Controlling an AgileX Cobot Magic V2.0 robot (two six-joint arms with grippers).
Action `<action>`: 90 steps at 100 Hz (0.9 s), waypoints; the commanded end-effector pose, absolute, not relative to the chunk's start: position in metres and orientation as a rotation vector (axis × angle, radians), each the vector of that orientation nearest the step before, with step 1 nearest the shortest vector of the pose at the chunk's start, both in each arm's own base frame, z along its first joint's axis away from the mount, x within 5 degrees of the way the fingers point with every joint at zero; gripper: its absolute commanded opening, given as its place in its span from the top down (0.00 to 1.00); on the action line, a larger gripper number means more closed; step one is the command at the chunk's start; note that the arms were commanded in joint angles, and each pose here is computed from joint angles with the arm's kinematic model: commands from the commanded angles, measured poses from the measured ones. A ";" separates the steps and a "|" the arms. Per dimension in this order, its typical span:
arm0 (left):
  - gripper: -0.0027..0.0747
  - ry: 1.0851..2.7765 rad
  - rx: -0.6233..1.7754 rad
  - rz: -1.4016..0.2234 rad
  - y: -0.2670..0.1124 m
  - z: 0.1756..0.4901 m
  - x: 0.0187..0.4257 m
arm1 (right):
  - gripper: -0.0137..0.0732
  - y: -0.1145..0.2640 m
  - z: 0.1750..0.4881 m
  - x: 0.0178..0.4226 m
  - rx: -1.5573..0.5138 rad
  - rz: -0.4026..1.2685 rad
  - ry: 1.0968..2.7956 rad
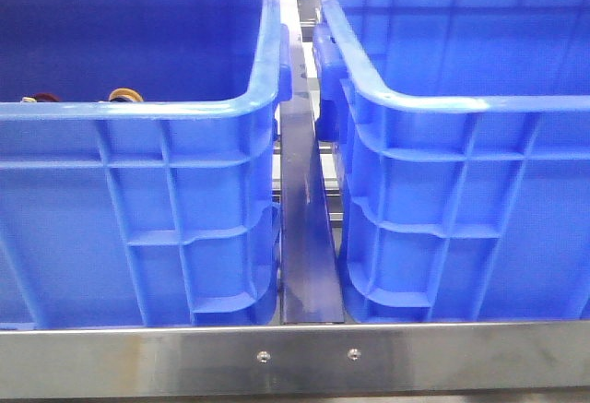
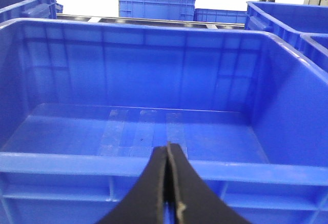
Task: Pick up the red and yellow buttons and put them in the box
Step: 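Lower the left gripper into the button crate toward a red-capped button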
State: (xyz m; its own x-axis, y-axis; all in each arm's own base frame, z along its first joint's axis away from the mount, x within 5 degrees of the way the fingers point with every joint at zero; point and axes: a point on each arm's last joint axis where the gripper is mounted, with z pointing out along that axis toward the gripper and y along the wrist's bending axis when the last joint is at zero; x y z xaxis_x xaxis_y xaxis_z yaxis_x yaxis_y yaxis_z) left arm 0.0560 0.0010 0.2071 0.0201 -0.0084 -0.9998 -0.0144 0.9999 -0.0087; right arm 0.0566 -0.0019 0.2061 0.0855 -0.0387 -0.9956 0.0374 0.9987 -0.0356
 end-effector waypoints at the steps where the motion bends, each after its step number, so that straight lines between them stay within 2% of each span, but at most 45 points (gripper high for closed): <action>1: 0.99 1.452 -0.019 -0.016 0.000 0.210 0.054 | 0.96 -0.002 0.213 0.054 0.000 -0.062 1.385; 20: 0.99 1.387 -0.016 -0.020 0.000 0.216 0.053 | 0.96 -0.002 0.213 0.054 0.000 -0.062 1.385; 39: 0.99 1.276 -0.066 -0.078 0.000 0.236 0.048 | 0.96 -0.002 0.213 0.054 0.000 -0.062 1.385; 64: 0.99 1.434 -0.041 -0.034 0.001 0.278 0.049 | 0.96 -0.002 0.213 0.054 0.000 -0.062 1.385; 76: 0.99 1.481 -0.042 -0.032 0.001 0.296 0.060 | 0.96 -0.002 0.213 0.054 0.000 -0.062 1.385; 90: 0.99 1.635 -0.049 -0.027 0.001 0.312 0.082 | 0.96 -0.002 0.213 0.054 0.000 -0.062 1.385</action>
State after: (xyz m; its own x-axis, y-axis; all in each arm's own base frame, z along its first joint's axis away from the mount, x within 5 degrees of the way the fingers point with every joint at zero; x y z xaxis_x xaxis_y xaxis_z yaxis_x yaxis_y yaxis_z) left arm 0.0693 0.0014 0.2876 -0.0667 -0.0392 -0.9970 -0.0202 0.9991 -0.0380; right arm 0.0566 -0.0019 0.2061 0.0855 -0.0387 -0.9956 0.0374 0.9987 -0.0356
